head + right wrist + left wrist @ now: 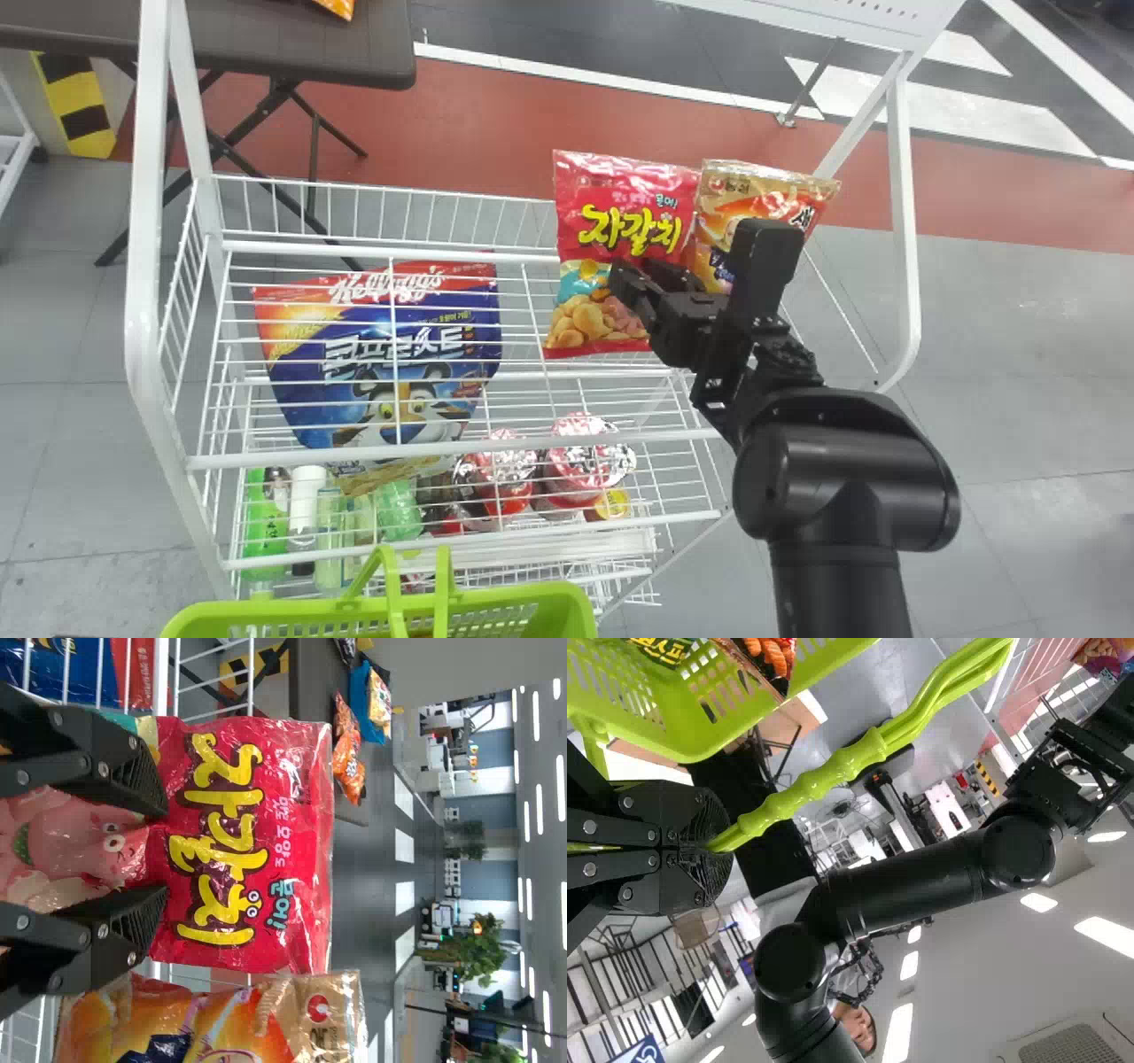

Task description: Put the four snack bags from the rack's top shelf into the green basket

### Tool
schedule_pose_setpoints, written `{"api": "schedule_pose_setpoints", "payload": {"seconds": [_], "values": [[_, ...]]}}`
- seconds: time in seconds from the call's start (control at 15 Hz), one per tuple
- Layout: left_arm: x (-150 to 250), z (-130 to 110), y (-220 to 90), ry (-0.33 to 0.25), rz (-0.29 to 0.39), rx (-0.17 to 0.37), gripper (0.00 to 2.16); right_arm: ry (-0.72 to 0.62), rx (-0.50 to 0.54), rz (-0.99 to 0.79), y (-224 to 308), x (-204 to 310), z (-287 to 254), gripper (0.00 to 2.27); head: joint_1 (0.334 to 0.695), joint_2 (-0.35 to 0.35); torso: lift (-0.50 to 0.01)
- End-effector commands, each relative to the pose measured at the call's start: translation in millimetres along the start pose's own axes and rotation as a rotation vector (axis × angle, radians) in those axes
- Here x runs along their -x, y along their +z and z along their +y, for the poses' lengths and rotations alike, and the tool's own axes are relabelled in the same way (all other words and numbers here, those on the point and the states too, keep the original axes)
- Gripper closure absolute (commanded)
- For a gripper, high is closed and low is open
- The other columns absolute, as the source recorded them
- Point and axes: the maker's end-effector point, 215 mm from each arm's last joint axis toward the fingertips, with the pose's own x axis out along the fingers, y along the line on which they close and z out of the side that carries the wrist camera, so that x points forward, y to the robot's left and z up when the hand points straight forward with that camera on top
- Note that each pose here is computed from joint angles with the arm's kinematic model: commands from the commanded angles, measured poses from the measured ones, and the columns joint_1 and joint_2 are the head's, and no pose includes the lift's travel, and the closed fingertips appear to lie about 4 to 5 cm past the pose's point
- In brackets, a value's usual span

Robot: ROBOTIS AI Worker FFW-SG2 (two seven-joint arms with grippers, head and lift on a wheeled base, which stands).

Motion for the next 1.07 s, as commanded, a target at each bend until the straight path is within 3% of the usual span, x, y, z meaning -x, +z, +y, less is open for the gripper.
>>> {"api": "schedule_pose_setpoints", "payload": {"seconds": [0.0, 0.47, 0.8, 1.0], "values": [[-0.7, 0.5, 1.4, 0.000, 0.001, -0.002, 1.76, 0.014, 0.007, -0.018, 8.5, 7.3, 2.8, 2.04, 0.695, -0.350, 0.000], [-1.2, 3.5, 3.7, 0.006, 0.001, -0.004, 1.76, 0.036, -0.014, -0.067, 25.3, 31.4, 4.2, 2.05, 0.695, -0.350, 0.000], [3.3, 11.4, 11.5, 0.025, -0.002, -0.016, 1.76, 0.138, -0.069, -0.032, 21.1, 103.3, 49.2, 2.05, 0.695, -0.350, 0.000], [5.5, 12.9, 13.7, 0.028, -0.011, -0.015, 1.76, 0.185, -0.140, 0.078, -2.6, 152.1, 71.6, 2.05, 0.695, -0.350, 0.000]]}}
